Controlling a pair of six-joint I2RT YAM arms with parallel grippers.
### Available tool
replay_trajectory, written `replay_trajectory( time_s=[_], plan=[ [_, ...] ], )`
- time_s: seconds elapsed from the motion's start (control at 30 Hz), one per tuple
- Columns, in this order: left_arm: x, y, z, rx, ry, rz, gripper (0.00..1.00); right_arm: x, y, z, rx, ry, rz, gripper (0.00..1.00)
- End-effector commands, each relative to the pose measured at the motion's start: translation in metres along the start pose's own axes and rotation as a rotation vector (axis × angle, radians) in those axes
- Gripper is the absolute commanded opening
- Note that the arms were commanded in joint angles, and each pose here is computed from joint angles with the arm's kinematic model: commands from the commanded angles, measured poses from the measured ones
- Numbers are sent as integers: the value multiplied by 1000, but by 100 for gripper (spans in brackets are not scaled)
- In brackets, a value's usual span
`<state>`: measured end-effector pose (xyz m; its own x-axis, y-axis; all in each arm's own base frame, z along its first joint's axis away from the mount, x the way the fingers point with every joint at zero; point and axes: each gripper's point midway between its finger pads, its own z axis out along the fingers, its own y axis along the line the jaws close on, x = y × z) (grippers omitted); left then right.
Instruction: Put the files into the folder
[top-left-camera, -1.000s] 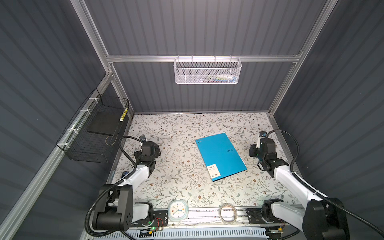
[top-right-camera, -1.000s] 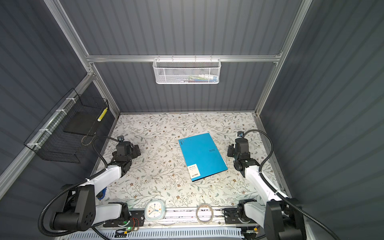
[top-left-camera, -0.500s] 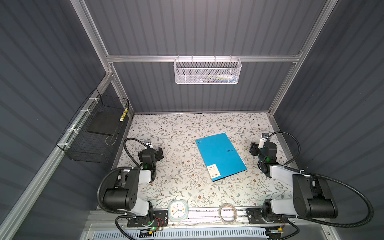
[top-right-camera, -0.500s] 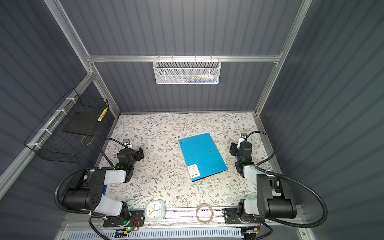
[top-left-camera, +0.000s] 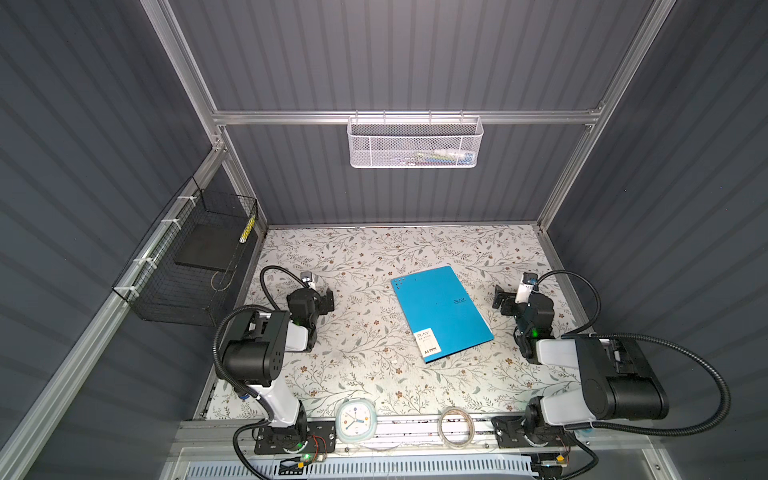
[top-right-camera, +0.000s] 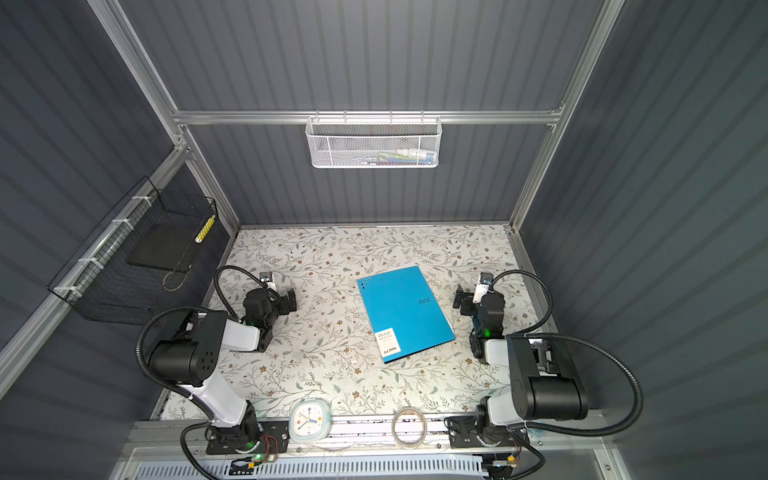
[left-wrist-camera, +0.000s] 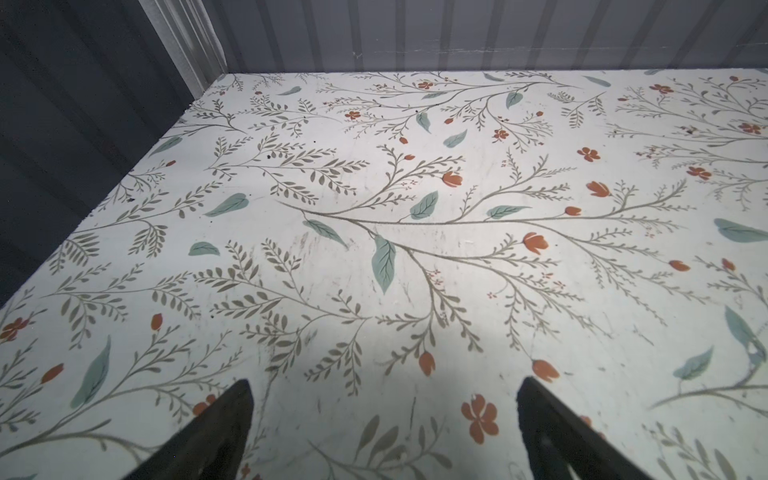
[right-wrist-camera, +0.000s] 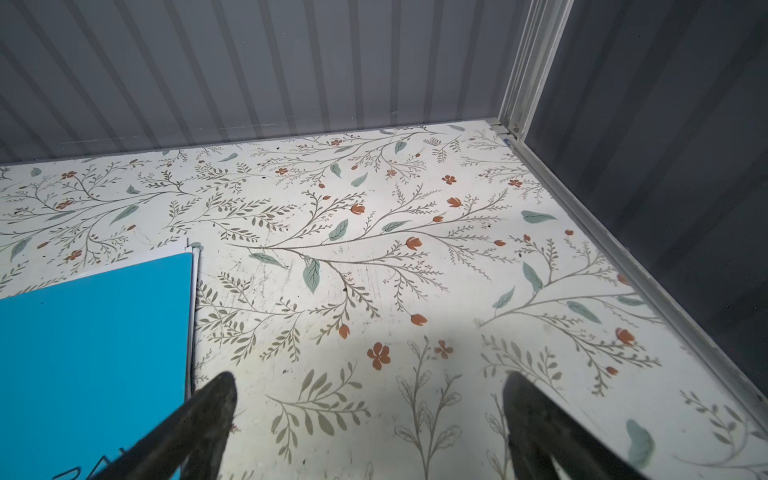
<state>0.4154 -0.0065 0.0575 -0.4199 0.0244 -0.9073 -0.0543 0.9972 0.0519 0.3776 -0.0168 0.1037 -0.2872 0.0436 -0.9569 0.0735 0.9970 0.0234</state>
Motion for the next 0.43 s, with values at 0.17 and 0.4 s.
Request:
replay_trajectory(
  time_s=[0.17, 0.4],
  plan=[
    [-6, 0, 1, 10, -14, 17, 99, -18, -1, 3, -2, -55, -4, 99],
    [-6, 0, 1, 9, -15, 18, 99, -18, 0, 3, -4, -55, -5, 99]
  ],
)
